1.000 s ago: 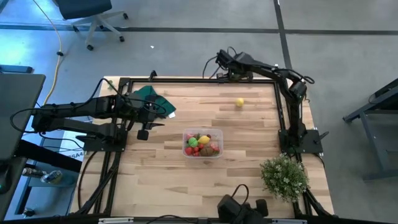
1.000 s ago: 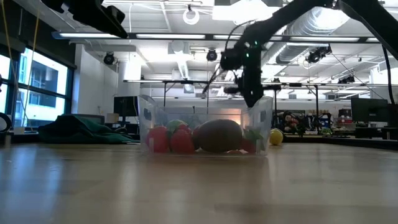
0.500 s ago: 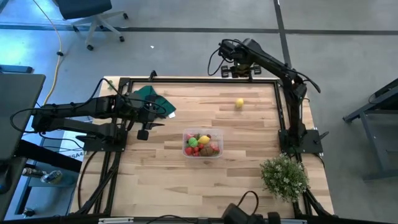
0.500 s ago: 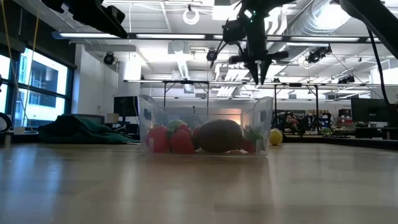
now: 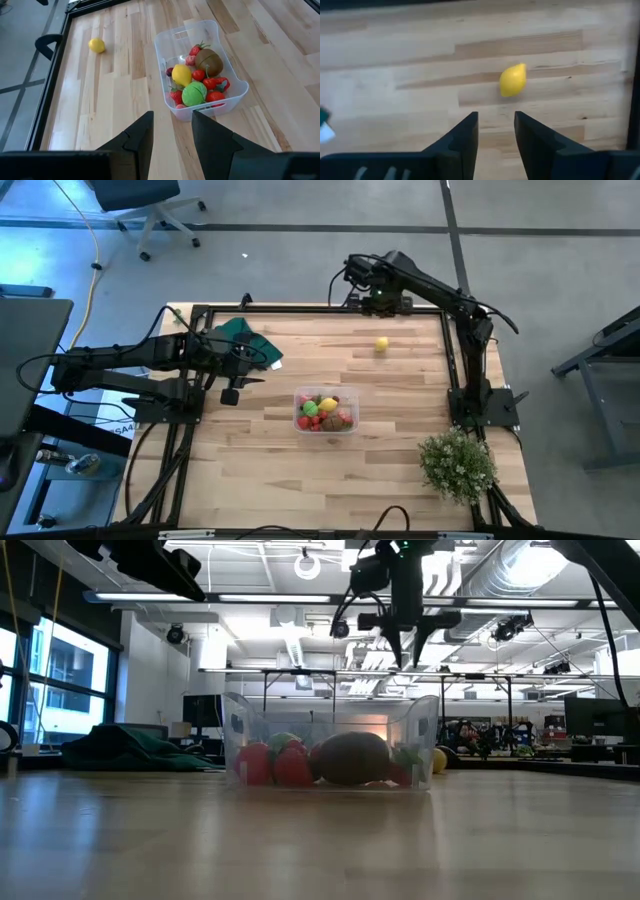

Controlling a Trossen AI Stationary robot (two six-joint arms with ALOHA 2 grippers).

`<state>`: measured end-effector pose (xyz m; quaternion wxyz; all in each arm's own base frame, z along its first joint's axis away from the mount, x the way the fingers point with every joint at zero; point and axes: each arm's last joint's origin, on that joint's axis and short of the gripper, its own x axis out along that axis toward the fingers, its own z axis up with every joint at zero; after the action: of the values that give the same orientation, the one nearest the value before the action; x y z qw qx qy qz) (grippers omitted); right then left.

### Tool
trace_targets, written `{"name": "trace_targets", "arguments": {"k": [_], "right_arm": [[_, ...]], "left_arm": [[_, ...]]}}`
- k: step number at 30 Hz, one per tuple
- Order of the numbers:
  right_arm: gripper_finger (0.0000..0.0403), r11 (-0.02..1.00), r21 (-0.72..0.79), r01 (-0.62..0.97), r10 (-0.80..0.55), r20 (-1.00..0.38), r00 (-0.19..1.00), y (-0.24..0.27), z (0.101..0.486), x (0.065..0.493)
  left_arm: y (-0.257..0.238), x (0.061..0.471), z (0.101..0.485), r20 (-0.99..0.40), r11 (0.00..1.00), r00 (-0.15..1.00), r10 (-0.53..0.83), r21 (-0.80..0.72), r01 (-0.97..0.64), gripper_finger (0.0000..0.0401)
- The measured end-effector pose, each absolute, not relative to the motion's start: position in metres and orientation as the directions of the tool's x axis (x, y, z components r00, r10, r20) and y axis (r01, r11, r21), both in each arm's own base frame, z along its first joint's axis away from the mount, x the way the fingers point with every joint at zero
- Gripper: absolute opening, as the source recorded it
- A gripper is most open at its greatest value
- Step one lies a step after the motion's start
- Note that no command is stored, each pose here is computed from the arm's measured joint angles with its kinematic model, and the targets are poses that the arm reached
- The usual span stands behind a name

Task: Pick and placing Produce into tupperware
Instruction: Put the yellow lemon into the transparent bin

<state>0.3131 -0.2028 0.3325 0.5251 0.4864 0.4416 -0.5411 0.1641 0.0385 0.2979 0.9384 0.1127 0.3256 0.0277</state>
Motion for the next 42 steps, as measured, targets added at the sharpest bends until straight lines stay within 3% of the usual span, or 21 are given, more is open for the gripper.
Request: {"name": "trace_targets", "arguments": {"k": [7, 15, 20, 29, 37, 42], "right_arm": [[0.0134, -0.259, 0.044, 0.965, -0.178, -0.984, -0.003, -0.193, 0.331, 0.319], [0.0159, -0.423, -0.076, 0.903, -0.064, -0.992, -0.113, -0.183, 0.293, 0.319], [0.0171, -0.457, -0.122, 0.881, -0.022, -0.989, -0.148, -0.187, 0.264, 0.315], [0.0174, -0.503, -0.034, 0.864, -0.002, -0.999, -0.040, -0.205, 0.202, 0.309], [0.0174, -0.515, -0.125, 0.848, -0.016, -0.988, -0.156, -0.204, 0.198, 0.298], [0.0174, -0.536, -0.132, 0.834, -0.014, -0.986, -0.165, -0.205, 0.198, 0.296]], "left_arm": [[0.038, 0.164, 0.298, -0.605, 0.973, 0.787, 0.126, 0.229, 0.021, 0.0122], [0.039, 0.164, 0.298, -0.605, 0.973, 0.786, 0.126, 0.229, 0.021, 0.0122], [0.039, 0.164, 0.298, -0.605, 0.973, 0.786, 0.125, 0.229, 0.021, 0.0122], [0.039, 0.164, 0.298, -0.605, 0.973, 0.786, 0.125, 0.229, 0.021, 0.0122], [0.038, 0.164, 0.298, -0.605, 0.973, 0.786, 0.125, 0.229, 0.021, 0.0122], [0.038, 0.164, 0.298, -0.605, 0.973, 0.787, 0.125, 0.229, 0.021, 0.0122]]}}
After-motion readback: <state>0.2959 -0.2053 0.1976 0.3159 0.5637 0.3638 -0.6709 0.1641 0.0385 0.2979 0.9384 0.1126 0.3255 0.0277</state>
